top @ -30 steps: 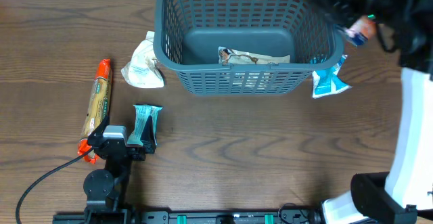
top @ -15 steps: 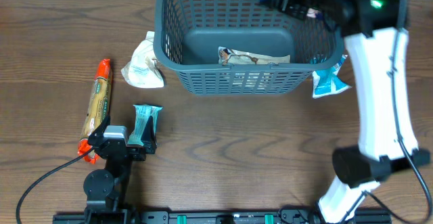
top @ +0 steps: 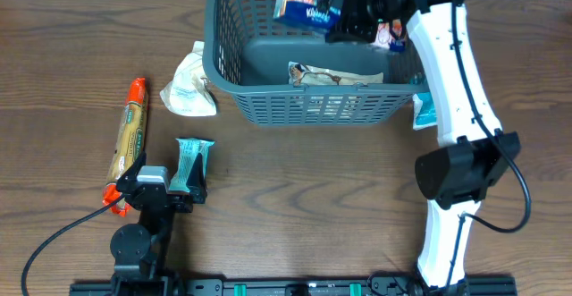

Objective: Pack container
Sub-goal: 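Lift the tissue pack and place it into the basket with the right gripper, then move the right gripper to the blue-and-white wrapped pack beside the basket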

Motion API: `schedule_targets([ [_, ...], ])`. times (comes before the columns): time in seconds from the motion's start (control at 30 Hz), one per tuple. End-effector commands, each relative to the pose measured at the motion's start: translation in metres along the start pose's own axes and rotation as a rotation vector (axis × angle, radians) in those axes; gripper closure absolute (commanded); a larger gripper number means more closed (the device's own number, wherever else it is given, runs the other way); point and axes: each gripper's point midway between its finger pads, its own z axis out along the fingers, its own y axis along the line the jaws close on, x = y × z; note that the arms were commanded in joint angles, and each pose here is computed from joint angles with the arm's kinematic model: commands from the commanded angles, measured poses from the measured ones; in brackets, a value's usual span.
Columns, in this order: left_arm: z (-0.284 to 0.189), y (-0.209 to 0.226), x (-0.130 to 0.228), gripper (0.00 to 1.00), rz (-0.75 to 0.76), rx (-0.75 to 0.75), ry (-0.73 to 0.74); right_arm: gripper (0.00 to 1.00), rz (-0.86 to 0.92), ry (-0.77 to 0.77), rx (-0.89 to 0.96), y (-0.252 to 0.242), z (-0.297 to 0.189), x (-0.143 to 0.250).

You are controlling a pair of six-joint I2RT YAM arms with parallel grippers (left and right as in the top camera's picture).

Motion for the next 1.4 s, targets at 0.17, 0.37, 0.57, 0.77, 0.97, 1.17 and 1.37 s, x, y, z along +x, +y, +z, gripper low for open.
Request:
schedule_targets([
  [0.17,0.001,-0.005,0.016,0.01,-0.009,0.032,0.047,0.99,0.02,0.021,-0.157,0.03,0.04,0.01],
  [0.37,0.001,-0.005,0.016,0.01,-0.009,0.033,0.047,0.52,0.029,0.026,-0.145,0.028,0.038,0.01],
  [0.57,0.001,-0.005,0.016,0.01,-0.009,0.033,0.047,0.17,0.084,0.052,-0.133,0.027,0.037,0.013],
  [0.77,0.001,-0.005,0.016,0.01,-0.009,0.033,0.047,0.14,0.077,0.037,-0.106,0.024,0.024,0.005],
  [0.97,0.001,-0.005,0.016,0.01,-0.009,0.033,0.047,0.1,0.046,-0.02,0.0,0.018,-0.033,-0.025],
  [1.17,0.001,-0.005,0.016,0.01,-0.009,0.033,0.047,0.08,0.114,-0.017,0.218,0.009,-0.119,-0.043],
  [1.37,0.001,-0.005,0.016,0.01,-0.009,0.033,0.047,0.01,0.59,0.043,0.763,-0.038,-0.248,0.004],
])
